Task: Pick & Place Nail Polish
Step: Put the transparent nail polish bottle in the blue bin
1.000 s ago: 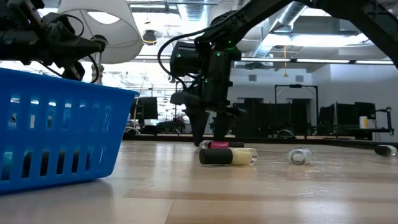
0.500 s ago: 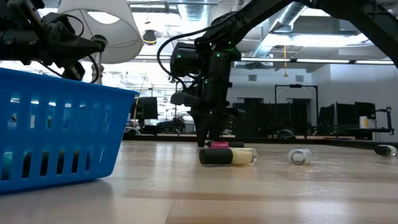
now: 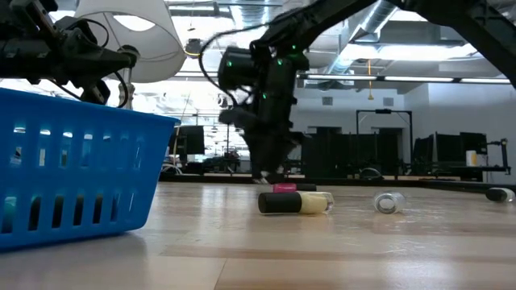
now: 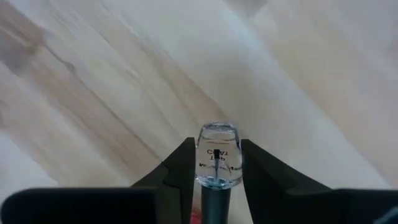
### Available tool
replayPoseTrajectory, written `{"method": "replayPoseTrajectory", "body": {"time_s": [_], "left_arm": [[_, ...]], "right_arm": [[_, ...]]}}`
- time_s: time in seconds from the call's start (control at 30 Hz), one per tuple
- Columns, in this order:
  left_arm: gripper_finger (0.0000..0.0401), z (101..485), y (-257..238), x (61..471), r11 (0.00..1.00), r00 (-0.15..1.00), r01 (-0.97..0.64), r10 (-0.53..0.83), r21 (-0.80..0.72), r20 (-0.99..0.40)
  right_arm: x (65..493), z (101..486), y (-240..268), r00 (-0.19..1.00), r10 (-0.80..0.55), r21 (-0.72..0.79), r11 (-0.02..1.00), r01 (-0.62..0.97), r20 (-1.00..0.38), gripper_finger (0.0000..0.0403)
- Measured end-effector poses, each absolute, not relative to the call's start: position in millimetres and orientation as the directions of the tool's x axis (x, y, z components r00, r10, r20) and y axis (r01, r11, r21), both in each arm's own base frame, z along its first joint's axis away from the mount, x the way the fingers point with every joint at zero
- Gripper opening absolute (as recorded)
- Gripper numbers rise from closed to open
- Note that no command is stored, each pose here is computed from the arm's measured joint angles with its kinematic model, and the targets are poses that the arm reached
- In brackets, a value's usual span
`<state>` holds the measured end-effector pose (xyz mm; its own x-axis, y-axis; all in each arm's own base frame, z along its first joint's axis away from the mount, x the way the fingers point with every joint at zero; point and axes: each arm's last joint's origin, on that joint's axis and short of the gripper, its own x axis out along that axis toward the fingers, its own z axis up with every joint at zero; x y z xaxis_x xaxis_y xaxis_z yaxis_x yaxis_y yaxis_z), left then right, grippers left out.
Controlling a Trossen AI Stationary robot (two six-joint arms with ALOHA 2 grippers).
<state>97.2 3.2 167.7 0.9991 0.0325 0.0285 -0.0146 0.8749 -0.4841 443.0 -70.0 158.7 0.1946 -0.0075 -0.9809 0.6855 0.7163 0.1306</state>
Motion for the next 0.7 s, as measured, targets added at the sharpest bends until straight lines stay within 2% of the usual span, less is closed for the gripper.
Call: {"method": "replayPoseTrajectory", "body": {"time_s": [0.17, 0.3, 0.47, 0.7], "left_arm": [[0.0001, 168, 3, 97, 0.875, 0.999, -0.015, 0.033, -0.484, 0.028], [0.0001, 168, 3, 97, 0.875, 0.999, -0.015, 0.032, -0.484, 0.028], [0.0001, 168, 3, 97, 0.875, 0.999, -0.014, 0.032, -0.484, 0.029], [0.0001, 168, 3, 97, 0.875, 0.999, -0.015, 0.033, -0.484, 0.029]], "right_arm": [[453, 183, -68, 0.253, -0.038, 0.143, 0.739, 0.658, -0.967, 0.0094], [467, 215, -52, 0.353, -0.039, 0.191, 0.783, 0.592, -0.935, 0.0093], [483, 255, -1, 0.505, -0.001, 0.261, 0.855, 0.448, -0.863, 0.0092], [487, 268, 72, 0.608, 0.091, 0.319, 0.906, 0.279, -0.789, 0.0091]]}}
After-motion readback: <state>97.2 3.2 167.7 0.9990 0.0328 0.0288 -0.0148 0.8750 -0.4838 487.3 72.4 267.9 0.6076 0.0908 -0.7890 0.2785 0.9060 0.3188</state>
